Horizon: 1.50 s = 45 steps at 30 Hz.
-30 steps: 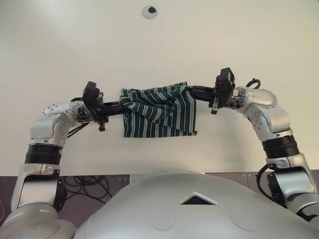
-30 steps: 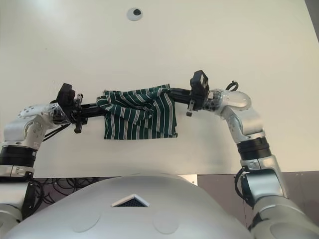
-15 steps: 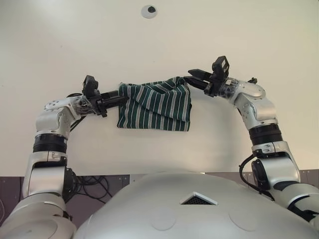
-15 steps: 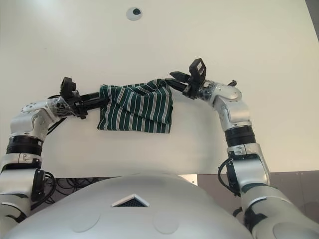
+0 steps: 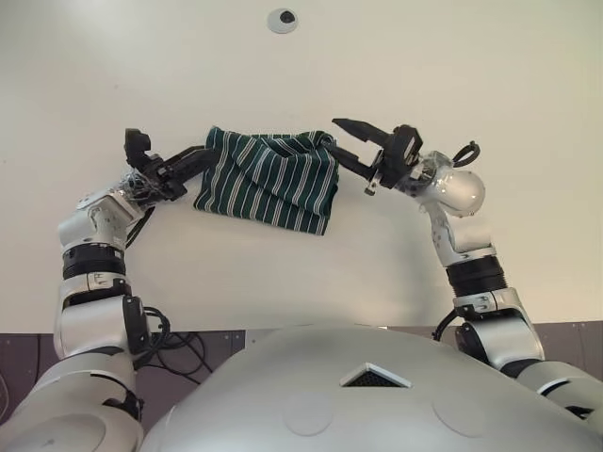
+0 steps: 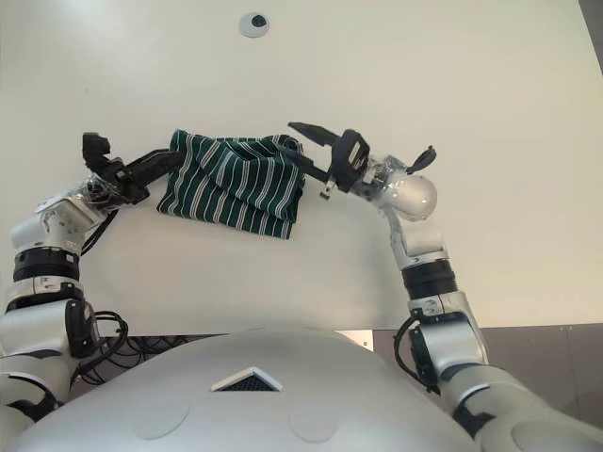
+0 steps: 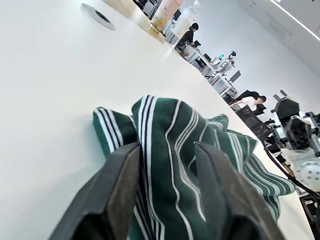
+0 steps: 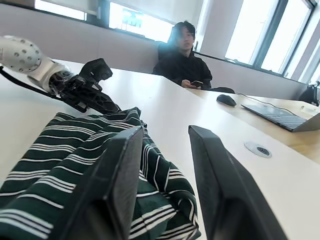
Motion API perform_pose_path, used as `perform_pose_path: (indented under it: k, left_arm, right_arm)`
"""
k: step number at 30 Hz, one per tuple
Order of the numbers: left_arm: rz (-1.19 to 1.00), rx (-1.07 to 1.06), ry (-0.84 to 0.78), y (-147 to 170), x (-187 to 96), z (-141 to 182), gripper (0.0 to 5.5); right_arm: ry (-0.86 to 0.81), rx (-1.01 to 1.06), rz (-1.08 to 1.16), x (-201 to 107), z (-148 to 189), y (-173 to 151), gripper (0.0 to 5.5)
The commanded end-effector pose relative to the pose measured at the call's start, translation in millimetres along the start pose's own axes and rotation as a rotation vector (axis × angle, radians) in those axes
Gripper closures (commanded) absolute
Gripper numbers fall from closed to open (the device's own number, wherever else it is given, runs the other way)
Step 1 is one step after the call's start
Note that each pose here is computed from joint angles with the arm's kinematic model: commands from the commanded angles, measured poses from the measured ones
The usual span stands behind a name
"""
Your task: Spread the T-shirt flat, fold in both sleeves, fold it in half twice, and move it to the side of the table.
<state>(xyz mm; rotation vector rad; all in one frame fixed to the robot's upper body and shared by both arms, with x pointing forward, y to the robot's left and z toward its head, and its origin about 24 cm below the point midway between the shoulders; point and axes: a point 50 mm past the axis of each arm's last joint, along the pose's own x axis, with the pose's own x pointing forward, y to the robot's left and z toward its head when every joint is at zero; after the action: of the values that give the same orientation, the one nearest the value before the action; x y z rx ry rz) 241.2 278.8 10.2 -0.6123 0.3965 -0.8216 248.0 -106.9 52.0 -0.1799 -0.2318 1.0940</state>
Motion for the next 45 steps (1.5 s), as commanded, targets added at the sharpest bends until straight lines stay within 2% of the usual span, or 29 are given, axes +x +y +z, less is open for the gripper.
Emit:
perform_pose_path:
  k: [1,5,7,9,13,16,20,24,26,31,34,38,40,42,45]
  left_arm:
    - [0.01,0.001,-0.027,1.9,-8.4,3.2,3.02]
    - [0.102,0.016,-0.05,12.6,-22.9,3.2,2.44]
    - [0.057,0.119,-0.041,8.1,-26.9,2.2,2.13]
    - [-0.014,0.261,-0.015,-3.3,-24.7,0.5,2.13]
    - [0.03,0.274,-0.071,-1.1,-24.7,11.2,2.13]
    - [-0.037,0.36,-0.057,-8.9,-34.6,8.0,2.13]
    - [0.008,0.725,0.133,-17.5,-16.1,-10.5,2.13]
    - [0.227,0.918,0.225,-4.6,5.3,-11.8,2.13]
    - [0.282,0.99,0.289,-0.2,7.3,-15.8,2.13]
    - [0.378,1.205,0.566,16.7,1.9,-36.7,2.13]
    - [0.318,1.31,0.691,18.9,-3.2,-54.6,2.13]
    - [0.226,1.364,0.715,15.0,-3.0,-68.0,2.13]
    - [0.194,1.361,0.707,13.1,-2.0,-72.4,2.13]
    - [0.182,1.352,0.703,12.8,-1.7,-74.9,2.13]
    - [0.177,1.343,0.708,13.7,-2.2,-77.0,2.13]
  right_arm:
    - [0.008,-0.074,0.028,15.8,-1.2,5.9,3.83]
    - [0.102,-0.213,0.066,30.4,-14.1,13.3,3.83]
    - [0.131,-0.238,0.081,32.0,-20.1,16.8,3.83]
    - [0.144,-0.242,0.09,30.1,-23.6,18.4,3.83]
    - [0.149,-0.232,0.091,24.4,-27.2,20.2,3.83]
    - [0.162,-0.246,0.092,24.7,-29.7,19.9,3.83]
    - [0.196,-0.262,0.069,23.7,-34.7,15.7,3.83]
    - [0.217,-0.28,0.05,21.7,-36.8,11.6,3.83]
    - [0.231,-0.291,0.05,20.9,-38.0,10.0,3.83]
    - [0.31,-0.319,0.02,18.1,-46.3,1.7,3.83]
    - [0.464,-0.344,-0.106,10.1,-60.9,-22.1,3.83]
    - [0.635,-0.337,-0.214,-7.2,-77.6,-45.4,3.83]
    - [0.667,-0.329,-0.265,-12.7,-80.4,-53.9,3.83]
    - [0.654,-0.328,-0.313,-13.9,-78.4,-60.8,3.83]
    - [0.478,-0.335,-0.364,-5.8,-60.5,-65.5,3.83]
